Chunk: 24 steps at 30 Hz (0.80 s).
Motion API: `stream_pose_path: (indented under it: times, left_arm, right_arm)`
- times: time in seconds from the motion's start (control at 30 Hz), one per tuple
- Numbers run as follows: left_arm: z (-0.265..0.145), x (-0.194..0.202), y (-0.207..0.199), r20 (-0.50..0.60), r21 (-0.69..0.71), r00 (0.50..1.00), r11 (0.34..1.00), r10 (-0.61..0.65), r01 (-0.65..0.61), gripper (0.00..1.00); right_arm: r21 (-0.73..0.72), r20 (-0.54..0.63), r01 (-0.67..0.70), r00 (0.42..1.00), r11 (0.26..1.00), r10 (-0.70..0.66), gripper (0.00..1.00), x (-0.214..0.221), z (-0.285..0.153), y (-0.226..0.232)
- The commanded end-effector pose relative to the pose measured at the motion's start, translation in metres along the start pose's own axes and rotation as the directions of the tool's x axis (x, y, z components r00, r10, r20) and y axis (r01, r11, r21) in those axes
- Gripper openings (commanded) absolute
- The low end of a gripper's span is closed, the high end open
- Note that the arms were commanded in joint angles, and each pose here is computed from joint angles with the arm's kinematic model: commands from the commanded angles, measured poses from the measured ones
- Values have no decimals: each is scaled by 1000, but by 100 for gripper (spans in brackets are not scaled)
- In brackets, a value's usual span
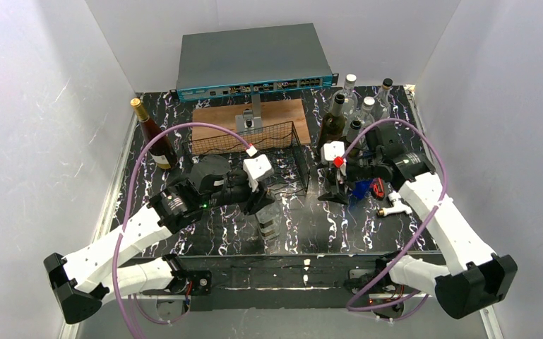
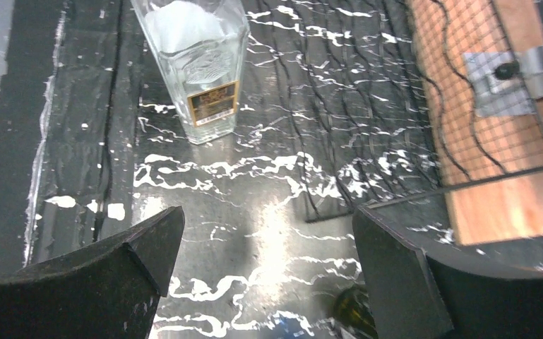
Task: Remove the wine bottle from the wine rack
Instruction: Place the wine bottle at the center of the board.
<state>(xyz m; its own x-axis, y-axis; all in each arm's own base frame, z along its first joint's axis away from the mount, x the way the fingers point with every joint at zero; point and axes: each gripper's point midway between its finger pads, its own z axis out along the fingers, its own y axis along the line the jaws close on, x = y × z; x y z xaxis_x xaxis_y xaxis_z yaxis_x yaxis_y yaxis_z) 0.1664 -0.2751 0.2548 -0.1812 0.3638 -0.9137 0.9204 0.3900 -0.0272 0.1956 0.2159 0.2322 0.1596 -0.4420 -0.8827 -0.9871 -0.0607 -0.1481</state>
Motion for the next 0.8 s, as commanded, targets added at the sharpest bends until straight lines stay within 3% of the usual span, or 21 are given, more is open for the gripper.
stream_pose_path:
  times: [0.0,0.13,0.3,0.37,0.57,0.77]
  left_arm:
    - [-5,-28,4,113,-33,994,999,-4,7,49]
    - [-3,-29,1,123,-21,992,999,-33,36,72]
    - [-5,-34,-1,130,-16,986,994,-102,105,87]
    - [-12,-40,2,145,-42,980,989,-137,145,98]
    - [-37,-58,5,139,-93,967,969,-214,228,98]
    - [-53,-72,13,165,-149,943,938,-288,313,98]
  right_arm:
    - [122,-65,11,998,993,-3,98,-20,-31,-1]
    - [199,-52,-34,998,979,45,98,-27,-43,-6]
    - [277,-25,-98,994,956,109,98,-30,-58,-14]
    - [316,-16,-116,992,942,127,98,-35,-66,-18]
    - [477,54,-222,973,851,224,98,-56,-97,-36]
    - [602,112,-244,969,760,222,98,-77,-128,-46]
